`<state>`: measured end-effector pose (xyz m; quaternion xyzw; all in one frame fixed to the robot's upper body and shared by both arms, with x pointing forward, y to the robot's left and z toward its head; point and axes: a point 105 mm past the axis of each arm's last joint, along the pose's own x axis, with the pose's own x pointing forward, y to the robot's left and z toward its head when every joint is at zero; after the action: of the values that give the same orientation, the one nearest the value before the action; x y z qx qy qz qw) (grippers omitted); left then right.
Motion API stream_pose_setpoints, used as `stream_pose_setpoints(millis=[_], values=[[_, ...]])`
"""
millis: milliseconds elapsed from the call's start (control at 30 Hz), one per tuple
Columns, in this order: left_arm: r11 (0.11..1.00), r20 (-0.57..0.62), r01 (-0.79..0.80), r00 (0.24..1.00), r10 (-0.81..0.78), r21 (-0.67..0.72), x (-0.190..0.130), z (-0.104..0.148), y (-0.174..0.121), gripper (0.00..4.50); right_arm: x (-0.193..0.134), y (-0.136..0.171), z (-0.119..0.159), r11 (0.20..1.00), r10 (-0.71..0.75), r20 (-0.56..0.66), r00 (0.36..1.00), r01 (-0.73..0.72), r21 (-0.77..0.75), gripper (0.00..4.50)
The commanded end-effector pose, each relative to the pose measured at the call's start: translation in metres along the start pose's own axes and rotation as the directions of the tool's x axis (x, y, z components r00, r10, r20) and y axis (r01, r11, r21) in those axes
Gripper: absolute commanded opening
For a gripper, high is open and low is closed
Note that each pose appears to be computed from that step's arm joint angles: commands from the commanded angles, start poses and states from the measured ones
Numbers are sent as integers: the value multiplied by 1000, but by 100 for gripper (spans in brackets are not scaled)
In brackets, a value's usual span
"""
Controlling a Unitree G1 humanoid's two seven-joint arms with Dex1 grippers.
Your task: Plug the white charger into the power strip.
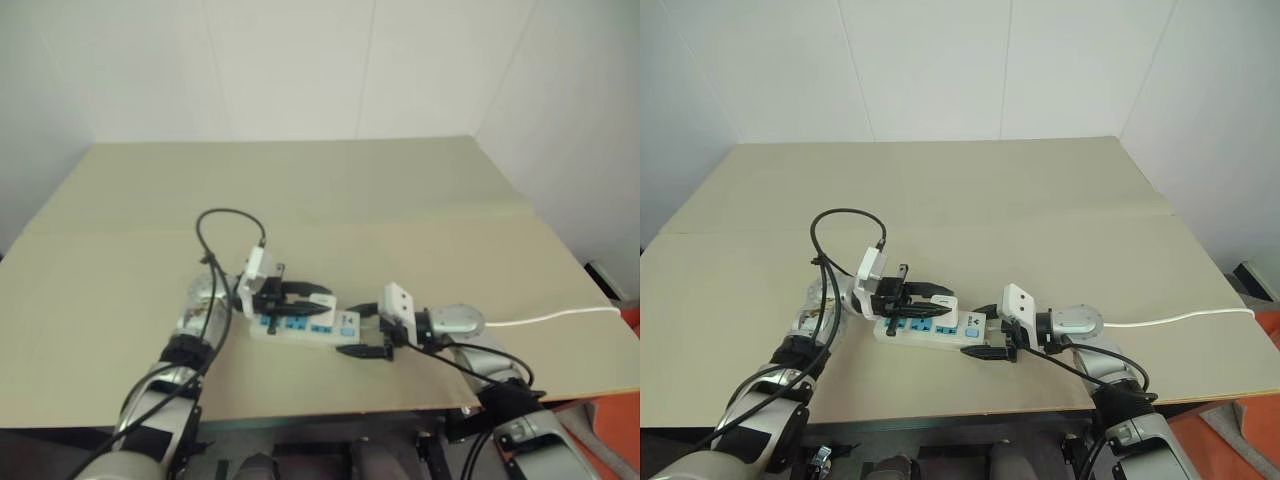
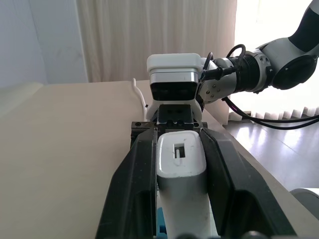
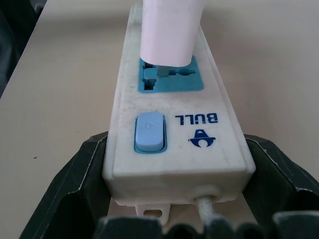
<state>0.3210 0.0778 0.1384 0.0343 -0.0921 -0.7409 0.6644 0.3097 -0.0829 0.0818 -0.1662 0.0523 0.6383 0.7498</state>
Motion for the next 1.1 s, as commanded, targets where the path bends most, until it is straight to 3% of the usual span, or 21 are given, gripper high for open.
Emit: stream_pose_setpoints(millis=[33,467,867,1100], values=[[1000,2,27,1000,-27,-4,2,2,-4,101,7,14,-14,997,59,-44,997,-57,48,344],[1000,-21,23,1000,-23,-11,1,-10,-9,101,8,12,-14,997,60,-44,997,-58,44,344],[996,16,-51,999,50,69,-6,-14,-11,101,6,14,-12,997,68,-24,997,-67,29,344],[999,-44,-10,999,12,50,-5,-27,-20,101,6,16,-9,996,83,-10,997,-82,28,344]])
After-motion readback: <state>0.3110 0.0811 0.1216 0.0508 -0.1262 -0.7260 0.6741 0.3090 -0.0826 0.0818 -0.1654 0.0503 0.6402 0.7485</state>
